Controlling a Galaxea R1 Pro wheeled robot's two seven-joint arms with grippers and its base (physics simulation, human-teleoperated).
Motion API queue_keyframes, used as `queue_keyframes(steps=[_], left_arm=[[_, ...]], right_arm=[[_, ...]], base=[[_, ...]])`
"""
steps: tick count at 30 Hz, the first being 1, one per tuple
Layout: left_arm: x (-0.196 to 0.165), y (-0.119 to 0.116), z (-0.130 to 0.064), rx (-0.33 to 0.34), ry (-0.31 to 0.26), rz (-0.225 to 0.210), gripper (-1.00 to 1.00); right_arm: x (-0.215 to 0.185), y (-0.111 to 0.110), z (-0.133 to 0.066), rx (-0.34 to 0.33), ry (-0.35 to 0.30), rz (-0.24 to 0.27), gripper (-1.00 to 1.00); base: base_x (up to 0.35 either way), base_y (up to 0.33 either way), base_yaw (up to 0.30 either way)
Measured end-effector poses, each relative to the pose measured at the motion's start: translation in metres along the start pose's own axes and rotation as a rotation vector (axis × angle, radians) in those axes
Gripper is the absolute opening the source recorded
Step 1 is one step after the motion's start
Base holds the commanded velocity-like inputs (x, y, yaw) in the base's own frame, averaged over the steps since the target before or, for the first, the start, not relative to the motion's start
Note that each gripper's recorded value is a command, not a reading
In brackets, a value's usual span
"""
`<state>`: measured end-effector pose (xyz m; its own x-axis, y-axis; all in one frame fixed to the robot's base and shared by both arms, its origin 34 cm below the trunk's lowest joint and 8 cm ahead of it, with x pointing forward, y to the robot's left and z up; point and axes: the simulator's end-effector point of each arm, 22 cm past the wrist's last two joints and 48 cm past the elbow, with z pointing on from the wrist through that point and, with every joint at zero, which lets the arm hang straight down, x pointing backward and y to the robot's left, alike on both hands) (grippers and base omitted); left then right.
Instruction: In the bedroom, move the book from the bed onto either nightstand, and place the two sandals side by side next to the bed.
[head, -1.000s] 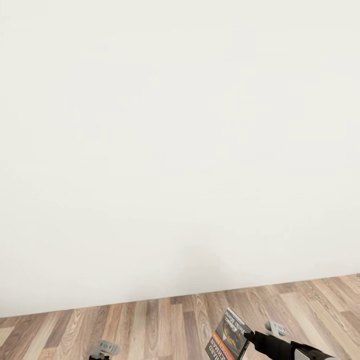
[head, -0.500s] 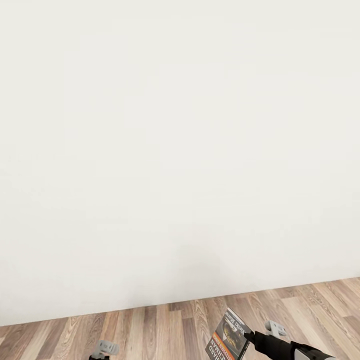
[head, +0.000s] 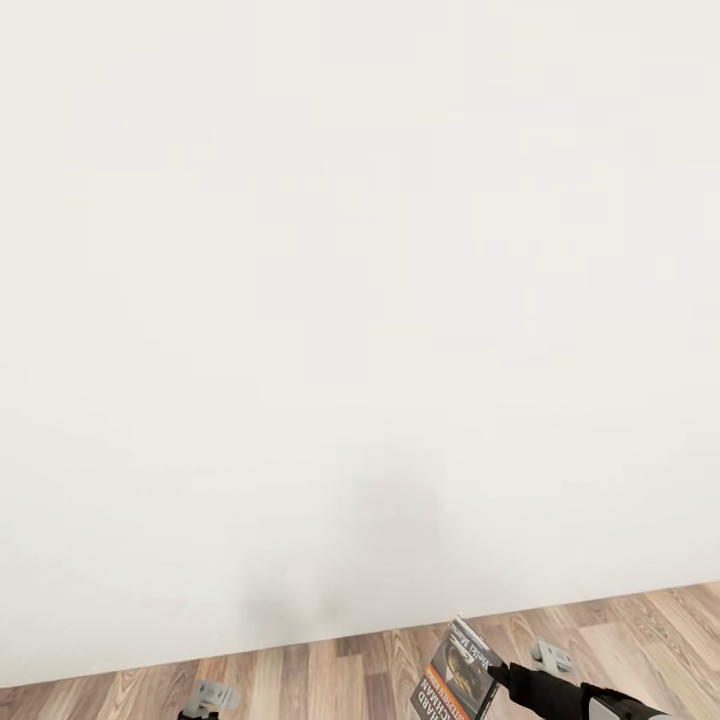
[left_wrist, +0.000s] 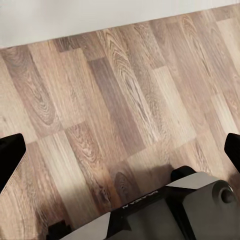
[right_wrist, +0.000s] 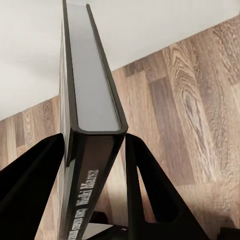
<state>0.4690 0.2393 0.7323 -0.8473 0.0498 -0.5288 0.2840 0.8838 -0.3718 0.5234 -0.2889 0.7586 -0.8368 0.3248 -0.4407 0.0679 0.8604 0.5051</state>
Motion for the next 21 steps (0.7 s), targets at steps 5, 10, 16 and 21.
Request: queue_keyframes(steps=[5,10,16,21], left_arm=[[0.0002,-0.0004,0.0002,0.001,0.001,0.0,1.0],[0.0001,-0.0008,0.0004,0.001,0.0,0.0,1.0],[0.0001,-0.0009,0.0005,0.001,0.0,0.0,1.0],[0.0,-0.0008,0.0007,0.001,0.001,0.0,1.0]], right_arm=[[0.0,-0.0004,-0.0002,0.001,0.0,0.0,-1.0],[-0.0001,-0.0005,-0.0002,0.001,0.0,0.0,-1.0],[0.0,-0.0004,-0.0002,0.001,0.0,0.0,-1.0],[-0.0005,-0.0002,0.0001,0.0,-0.001,0.002,-1.0]], base=[[0.323,0.0,0.0],[0.32,0.0,0.0],[0.319,0.0,-0.002],[0.195,0.0,-0.091]])
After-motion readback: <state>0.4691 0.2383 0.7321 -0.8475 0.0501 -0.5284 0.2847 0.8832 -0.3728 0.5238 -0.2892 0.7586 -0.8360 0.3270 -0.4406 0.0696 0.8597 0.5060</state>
